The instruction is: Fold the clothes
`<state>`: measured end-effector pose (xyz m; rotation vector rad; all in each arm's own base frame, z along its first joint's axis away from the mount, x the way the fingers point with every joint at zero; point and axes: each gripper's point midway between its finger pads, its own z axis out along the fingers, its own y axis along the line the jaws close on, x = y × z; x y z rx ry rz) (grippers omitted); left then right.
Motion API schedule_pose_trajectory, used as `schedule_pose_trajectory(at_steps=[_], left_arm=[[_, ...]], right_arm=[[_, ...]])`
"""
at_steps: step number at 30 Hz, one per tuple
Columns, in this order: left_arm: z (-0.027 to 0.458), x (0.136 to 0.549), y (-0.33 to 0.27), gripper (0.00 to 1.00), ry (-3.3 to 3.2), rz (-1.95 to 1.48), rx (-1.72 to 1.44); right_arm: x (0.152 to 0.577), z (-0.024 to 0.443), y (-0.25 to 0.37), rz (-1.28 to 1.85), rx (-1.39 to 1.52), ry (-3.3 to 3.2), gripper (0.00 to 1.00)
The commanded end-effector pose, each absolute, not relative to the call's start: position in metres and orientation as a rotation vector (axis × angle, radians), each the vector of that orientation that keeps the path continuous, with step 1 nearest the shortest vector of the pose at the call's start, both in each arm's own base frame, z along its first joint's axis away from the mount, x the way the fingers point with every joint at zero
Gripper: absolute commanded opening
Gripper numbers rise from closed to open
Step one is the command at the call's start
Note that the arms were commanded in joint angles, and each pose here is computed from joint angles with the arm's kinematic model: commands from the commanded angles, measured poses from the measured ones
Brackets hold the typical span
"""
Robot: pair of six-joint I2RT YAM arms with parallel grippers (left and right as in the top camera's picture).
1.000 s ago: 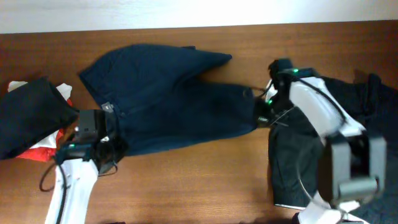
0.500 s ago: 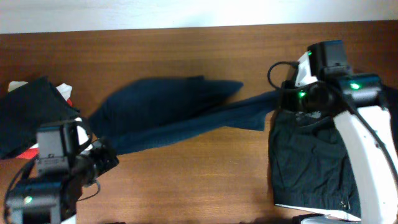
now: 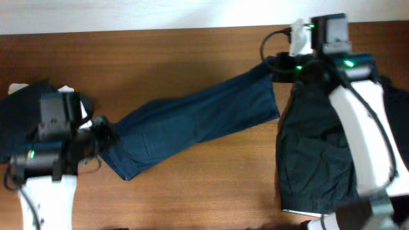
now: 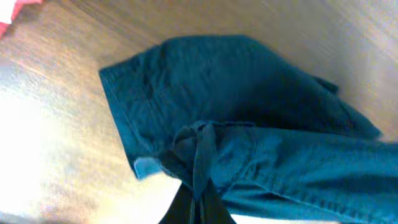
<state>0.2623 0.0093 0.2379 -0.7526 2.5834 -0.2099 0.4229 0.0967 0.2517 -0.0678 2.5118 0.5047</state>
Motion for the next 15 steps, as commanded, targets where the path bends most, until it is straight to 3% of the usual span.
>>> schedule_pose_trajectory(at_steps=[1,8,13,15], left_arm=[[0.221,0.284,0.053,0.0,2.536,0.073,-0.913],[0.157,0.322,0.063,0.01,2.644,0.177,-1.017],[0.106,0.33,0.064,0.01,2.78,0.242,-1.046],[0.097,0.329,0.064,0.17,2.811,0.258,-1.051]], right_arm=[[0.458,0.224,0.095,0.382,-0.142,2.503,0.04],[0.499,0.165,0.135,0.409,-0.23,2.503,0.05],[0.505,0.14,0.156,0.422,-0.275,2.517,0.13],[0.505,0.135,0.162,0.424,-0.288,2.522,0.24]])
